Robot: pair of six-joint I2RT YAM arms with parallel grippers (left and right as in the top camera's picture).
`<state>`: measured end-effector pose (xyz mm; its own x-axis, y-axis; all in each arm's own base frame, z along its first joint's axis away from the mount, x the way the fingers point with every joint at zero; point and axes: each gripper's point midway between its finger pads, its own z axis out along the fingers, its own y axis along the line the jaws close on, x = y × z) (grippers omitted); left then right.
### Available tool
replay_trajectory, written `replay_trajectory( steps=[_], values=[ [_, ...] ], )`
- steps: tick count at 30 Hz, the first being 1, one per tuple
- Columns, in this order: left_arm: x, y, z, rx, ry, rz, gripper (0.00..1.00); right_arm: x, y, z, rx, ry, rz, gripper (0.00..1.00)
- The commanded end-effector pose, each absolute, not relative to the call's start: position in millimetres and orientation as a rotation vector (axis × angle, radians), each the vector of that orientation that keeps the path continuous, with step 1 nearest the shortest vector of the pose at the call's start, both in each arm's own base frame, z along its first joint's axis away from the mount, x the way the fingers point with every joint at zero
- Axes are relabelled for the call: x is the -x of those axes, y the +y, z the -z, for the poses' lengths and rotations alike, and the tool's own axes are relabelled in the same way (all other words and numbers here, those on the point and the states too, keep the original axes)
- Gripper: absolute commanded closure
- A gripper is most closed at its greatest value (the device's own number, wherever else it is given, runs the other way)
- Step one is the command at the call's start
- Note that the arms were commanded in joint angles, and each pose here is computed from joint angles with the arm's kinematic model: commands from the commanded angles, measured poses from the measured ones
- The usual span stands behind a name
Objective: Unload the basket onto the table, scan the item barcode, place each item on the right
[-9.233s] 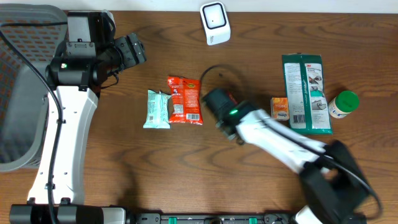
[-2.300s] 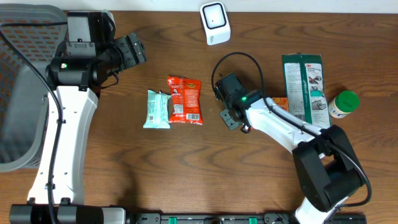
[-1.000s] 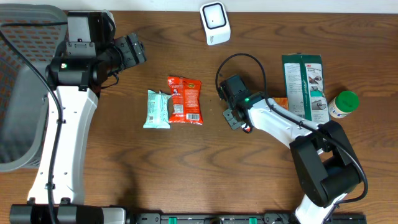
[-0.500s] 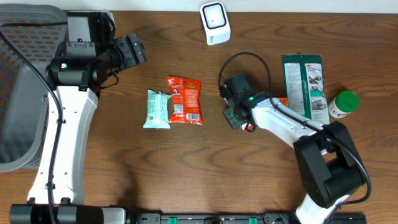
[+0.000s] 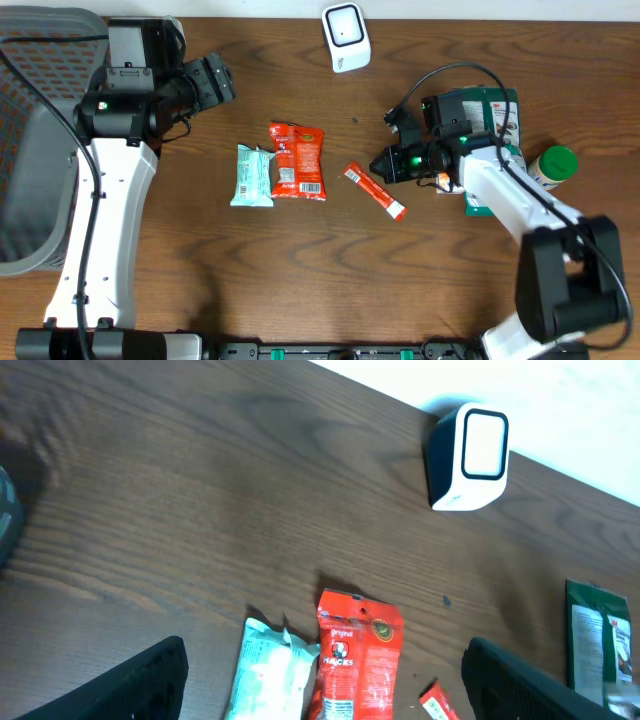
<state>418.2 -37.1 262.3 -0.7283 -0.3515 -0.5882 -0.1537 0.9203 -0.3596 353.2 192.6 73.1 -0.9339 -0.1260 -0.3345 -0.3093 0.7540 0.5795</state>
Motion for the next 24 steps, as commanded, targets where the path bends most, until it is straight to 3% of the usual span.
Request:
replay_trajectory(
  steps=[1,10,19,24],
  values=[
    [-417.3,-35.4,-266.3,0.351,2.379,0.369,0.12,-349.7,199.1,-48.7,0.287,2.725,-1.092,0.93],
    [-417.3,-35.4,-266.3,0.351,2.379,0.369,0.12,-354.4,196.5,-60.2,0.552,2.655,-0.800,0.75],
    [-417.3,-35.4,-266.3,0.351,2.379,0.369,0.12,-326.6,189.3,-34.1,1.015,2.664,-0.164,0.77],
    [-417.3,-35.4,-266.3,0.351,2.379,0.369,0.12,-333.4,177.6,-26.9,1.063,2.601,0.202,0.77]
  ],
)
